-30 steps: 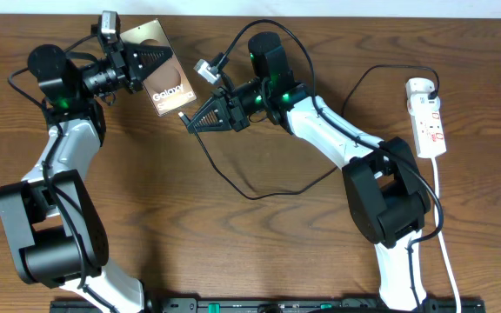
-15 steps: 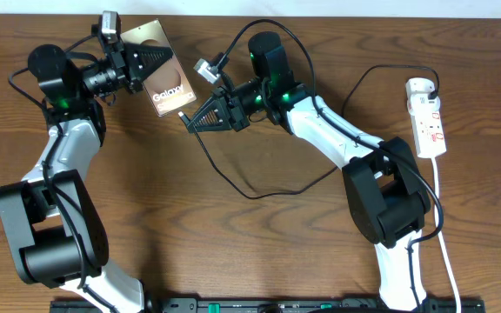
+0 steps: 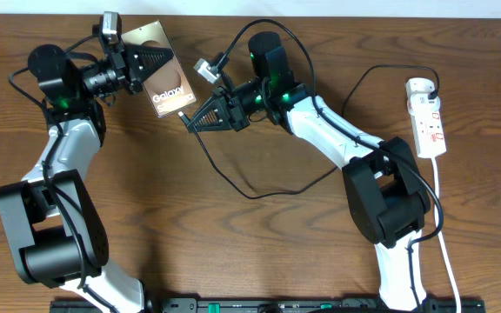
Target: Plug charger to phone and switch on socket
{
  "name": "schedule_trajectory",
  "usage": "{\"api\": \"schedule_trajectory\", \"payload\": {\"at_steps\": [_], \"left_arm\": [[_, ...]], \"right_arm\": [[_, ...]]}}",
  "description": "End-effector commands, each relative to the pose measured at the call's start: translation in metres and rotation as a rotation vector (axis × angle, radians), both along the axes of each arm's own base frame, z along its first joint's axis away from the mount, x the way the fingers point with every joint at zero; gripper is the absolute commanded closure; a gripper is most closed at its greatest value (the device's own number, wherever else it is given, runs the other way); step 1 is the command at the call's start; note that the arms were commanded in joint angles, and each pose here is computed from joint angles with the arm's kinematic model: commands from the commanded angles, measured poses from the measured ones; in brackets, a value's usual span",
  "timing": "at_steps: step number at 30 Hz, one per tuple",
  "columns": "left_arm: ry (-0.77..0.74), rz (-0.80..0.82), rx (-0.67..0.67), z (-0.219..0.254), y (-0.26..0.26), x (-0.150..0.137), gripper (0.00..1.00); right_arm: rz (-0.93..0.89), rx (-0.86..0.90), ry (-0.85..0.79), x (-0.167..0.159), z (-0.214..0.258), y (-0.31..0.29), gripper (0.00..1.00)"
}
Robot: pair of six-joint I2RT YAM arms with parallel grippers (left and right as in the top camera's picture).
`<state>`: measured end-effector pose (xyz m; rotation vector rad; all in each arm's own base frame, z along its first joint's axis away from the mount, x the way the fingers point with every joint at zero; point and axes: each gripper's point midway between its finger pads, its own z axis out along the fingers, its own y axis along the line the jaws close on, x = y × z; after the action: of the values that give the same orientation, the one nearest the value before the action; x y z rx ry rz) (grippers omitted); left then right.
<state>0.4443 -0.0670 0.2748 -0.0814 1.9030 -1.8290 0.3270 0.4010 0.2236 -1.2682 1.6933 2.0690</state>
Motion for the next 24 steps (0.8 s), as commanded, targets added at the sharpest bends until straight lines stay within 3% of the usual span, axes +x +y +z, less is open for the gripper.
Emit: {"api": "schedule_trajectory", "payload": {"at_steps": [1, 24], "left_arm": [[-0.032, -0.022, 0.012, 0.0058, -0.0040, -0.0041, 0.93], [-0.045, -0.031, 0.016, 0.0061, -0.0077, -0.0048, 0.93]], "right_arm": [[-0.012, -0.006, 0.007, 0.0052, -0.0017, -0.0006, 0.99], [-0.035, -0.018, 0.020, 0.0098, 0.0010, 0.0013, 0.99]]}}
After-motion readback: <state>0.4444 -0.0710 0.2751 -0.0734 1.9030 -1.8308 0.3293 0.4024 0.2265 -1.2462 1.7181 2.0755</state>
